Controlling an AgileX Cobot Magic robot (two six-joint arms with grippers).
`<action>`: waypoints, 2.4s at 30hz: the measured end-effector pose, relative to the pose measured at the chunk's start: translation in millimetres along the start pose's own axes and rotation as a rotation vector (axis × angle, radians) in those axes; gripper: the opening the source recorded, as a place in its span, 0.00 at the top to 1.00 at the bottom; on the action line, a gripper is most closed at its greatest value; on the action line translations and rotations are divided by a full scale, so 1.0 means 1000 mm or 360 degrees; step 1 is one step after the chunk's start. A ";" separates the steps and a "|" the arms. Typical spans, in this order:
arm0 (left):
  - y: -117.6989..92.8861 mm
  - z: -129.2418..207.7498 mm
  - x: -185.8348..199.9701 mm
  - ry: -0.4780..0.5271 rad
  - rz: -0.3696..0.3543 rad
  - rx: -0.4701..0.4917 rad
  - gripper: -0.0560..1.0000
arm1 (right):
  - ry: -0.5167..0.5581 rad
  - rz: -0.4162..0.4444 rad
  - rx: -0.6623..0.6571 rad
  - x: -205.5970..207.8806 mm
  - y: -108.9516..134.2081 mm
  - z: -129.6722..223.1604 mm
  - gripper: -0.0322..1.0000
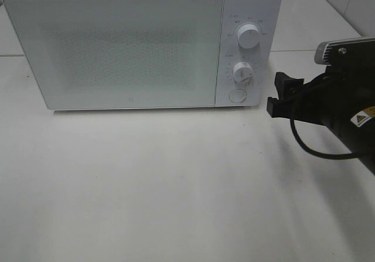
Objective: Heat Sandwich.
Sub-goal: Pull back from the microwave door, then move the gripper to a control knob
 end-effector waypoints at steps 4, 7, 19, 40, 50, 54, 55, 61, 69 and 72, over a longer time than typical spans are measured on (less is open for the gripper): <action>0.000 0.000 0.000 0.0000 0.0000 0.0000 0.03 | -0.0006 0.0032 -0.0005 -0.002 0.009 0.006 0.24; 0.000 0.000 0.000 0.0000 0.0000 0.0000 0.03 | 0.0001 0.0036 -0.0004 -0.009 0.017 0.008 0.24; 0.000 0.000 0.000 0.0000 0.0000 0.0000 0.03 | 0.0010 0.0067 0.0018 -0.046 0.039 0.019 0.24; 0.000 0.000 0.000 0.0000 0.0000 0.0000 0.03 | -0.0047 0.0139 -0.0140 -0.095 0.062 0.024 0.24; 0.000 0.000 0.000 0.0000 0.0000 0.0000 0.03 | -0.0031 0.0151 -0.0127 -0.110 0.068 0.036 0.24; 0.000 0.000 0.000 0.0000 0.0000 0.0000 0.03 | -0.0021 0.0162 -0.0123 -0.113 0.063 0.038 0.24; 0.000 0.000 0.000 0.0000 0.0000 0.0000 0.03 | -0.0023 0.0162 -0.0120 -0.114 0.062 0.037 0.24; 0.000 0.000 0.000 0.0000 0.0000 0.0000 0.03 | -0.0028 0.0158 -0.0117 -0.115 0.061 0.036 0.24; 0.000 0.000 0.000 0.0000 0.0000 0.0000 0.03 | -0.0036 0.0136 -0.0112 -0.119 0.065 0.036 0.24; 0.000 0.000 0.000 0.0000 0.0000 0.0000 0.03 | -0.0035 0.0132 -0.0110 -0.119 0.065 0.036 0.24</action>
Point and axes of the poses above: a point on each arm's last joint axis where the gripper is mounted, x pointing back along that axis away from the gripper, y along the wrist's bending axis when the last joint is at zero, z = x × y, the point moved 2 cm from there along -x, pointing out along that axis toward the gripper, and after that the axes turned 6 degrees about -x, right-handed, at the moved point
